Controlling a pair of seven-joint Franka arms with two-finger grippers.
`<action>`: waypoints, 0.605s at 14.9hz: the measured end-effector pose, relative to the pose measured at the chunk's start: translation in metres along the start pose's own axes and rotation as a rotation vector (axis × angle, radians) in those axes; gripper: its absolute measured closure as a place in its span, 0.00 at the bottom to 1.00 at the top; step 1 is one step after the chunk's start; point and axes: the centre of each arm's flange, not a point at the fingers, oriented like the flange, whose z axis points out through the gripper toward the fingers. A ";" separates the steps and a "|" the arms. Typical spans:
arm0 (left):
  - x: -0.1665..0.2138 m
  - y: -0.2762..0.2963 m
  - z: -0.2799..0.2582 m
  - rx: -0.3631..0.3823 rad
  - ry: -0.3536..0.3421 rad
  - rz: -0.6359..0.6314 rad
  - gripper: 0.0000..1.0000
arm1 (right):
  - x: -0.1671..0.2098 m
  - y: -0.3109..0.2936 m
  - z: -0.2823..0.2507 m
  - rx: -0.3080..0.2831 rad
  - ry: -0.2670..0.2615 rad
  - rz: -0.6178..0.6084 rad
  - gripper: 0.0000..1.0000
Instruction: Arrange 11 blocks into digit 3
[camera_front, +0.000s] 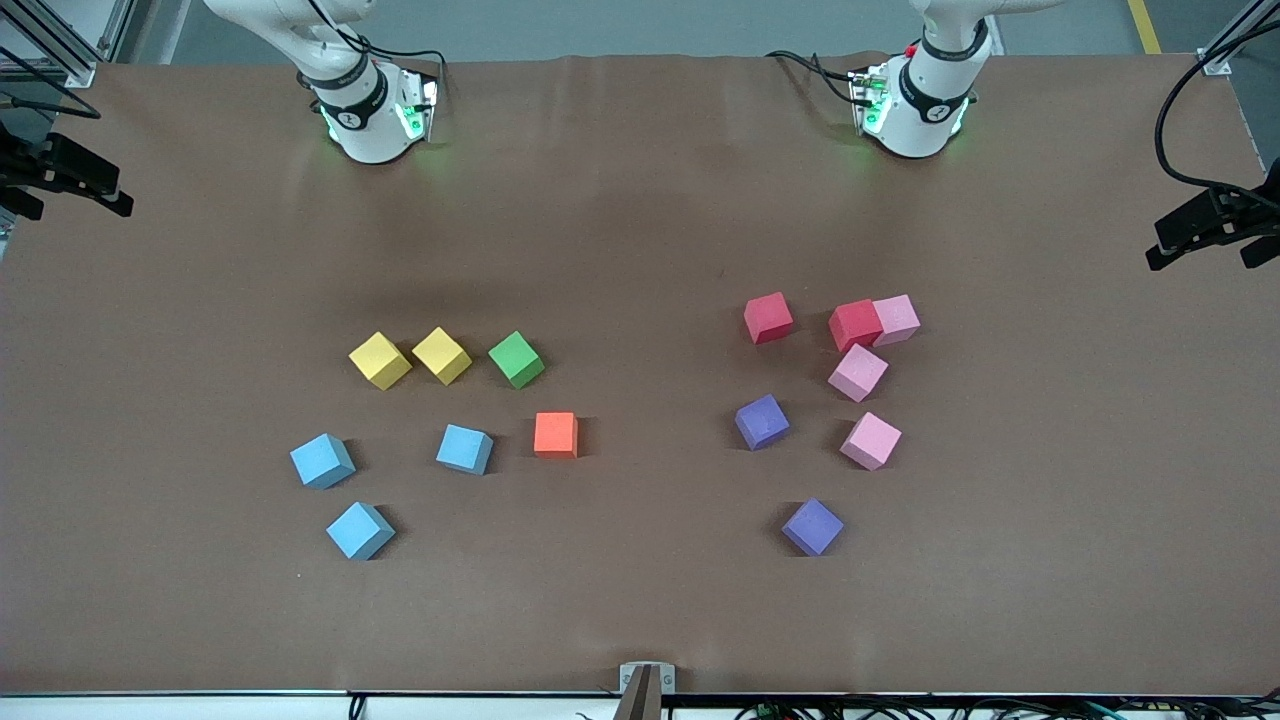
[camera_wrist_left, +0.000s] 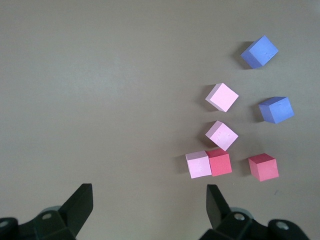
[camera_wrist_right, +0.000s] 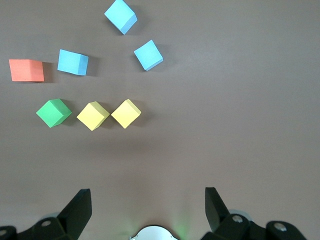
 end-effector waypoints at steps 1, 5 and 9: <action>0.000 0.000 0.000 0.000 0.000 0.000 0.00 | 0.000 0.000 0.000 0.000 0.000 0.000 0.00; 0.001 0.000 0.001 0.000 -0.001 0.000 0.00 | 0.000 0.000 0.000 0.000 0.000 0.000 0.00; 0.001 0.003 0.001 -0.001 -0.002 0.004 0.00 | 0.000 0.000 -0.001 0.000 0.002 0.000 0.00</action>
